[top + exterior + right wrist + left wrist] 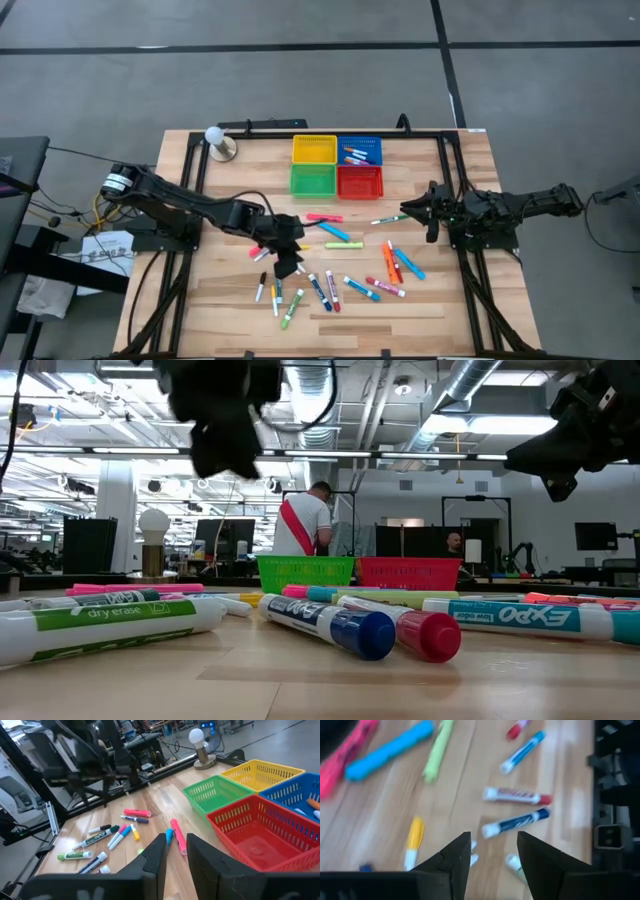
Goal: Pick & Place Markers
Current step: Put the top small yellow highlighter pen into the blue bin
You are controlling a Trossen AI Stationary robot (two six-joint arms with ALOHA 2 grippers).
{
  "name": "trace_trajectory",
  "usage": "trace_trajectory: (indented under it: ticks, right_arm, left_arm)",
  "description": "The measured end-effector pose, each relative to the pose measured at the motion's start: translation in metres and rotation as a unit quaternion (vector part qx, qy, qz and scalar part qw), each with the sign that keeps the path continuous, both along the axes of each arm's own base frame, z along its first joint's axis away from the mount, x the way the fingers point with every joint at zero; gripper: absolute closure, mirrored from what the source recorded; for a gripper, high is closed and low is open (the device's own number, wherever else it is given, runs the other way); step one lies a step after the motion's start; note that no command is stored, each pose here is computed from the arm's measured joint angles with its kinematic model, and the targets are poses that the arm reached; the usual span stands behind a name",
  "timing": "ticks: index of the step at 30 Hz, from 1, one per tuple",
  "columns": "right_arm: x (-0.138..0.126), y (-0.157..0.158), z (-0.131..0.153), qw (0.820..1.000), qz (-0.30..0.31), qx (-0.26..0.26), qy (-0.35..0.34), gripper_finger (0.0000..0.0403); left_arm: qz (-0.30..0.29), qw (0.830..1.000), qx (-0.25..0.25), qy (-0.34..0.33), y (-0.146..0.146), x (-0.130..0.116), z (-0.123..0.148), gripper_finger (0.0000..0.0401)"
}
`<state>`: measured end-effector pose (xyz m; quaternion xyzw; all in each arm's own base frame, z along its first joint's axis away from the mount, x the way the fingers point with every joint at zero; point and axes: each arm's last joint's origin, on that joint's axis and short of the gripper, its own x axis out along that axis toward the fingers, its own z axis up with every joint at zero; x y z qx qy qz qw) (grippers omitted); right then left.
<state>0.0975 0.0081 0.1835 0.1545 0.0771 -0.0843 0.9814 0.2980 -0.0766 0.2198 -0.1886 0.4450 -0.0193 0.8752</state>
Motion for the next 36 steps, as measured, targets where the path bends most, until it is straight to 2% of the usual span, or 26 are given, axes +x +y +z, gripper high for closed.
trace_trajectory:
  ticks: [9, 17, 28, 36]
  right_arm:
    - [0.000, 0.000, 0.000, 1.000, 0.000, 0.000, 0.000, 0.0337]
    - [0.000, 0.000, 0.000, 1.000, -0.001, 0.000, 0.000, 0.0337]
    - [0.000, 0.000, 0.000, 1.000, -0.001, 0.000, 0.000, 0.0337]
    - [0.000, 0.000, 0.000, 1.000, -0.001, -0.001, 0.002, 0.0337]
  left_arm:
    - [0.023, 0.999, 0.009, 0.035, 0.004, -0.012, -0.024, 0.0240]
    - [0.035, 0.996, 0.079, 0.015, 0.007, -0.011, -0.024, 0.0240]
    - [0.008, 0.995, 0.099, 0.004, 0.007, -0.008, -0.026, 0.0240]
    - [0.002, 0.993, 0.107, 0.049, 0.004, 0.003, -0.058, 0.0240]
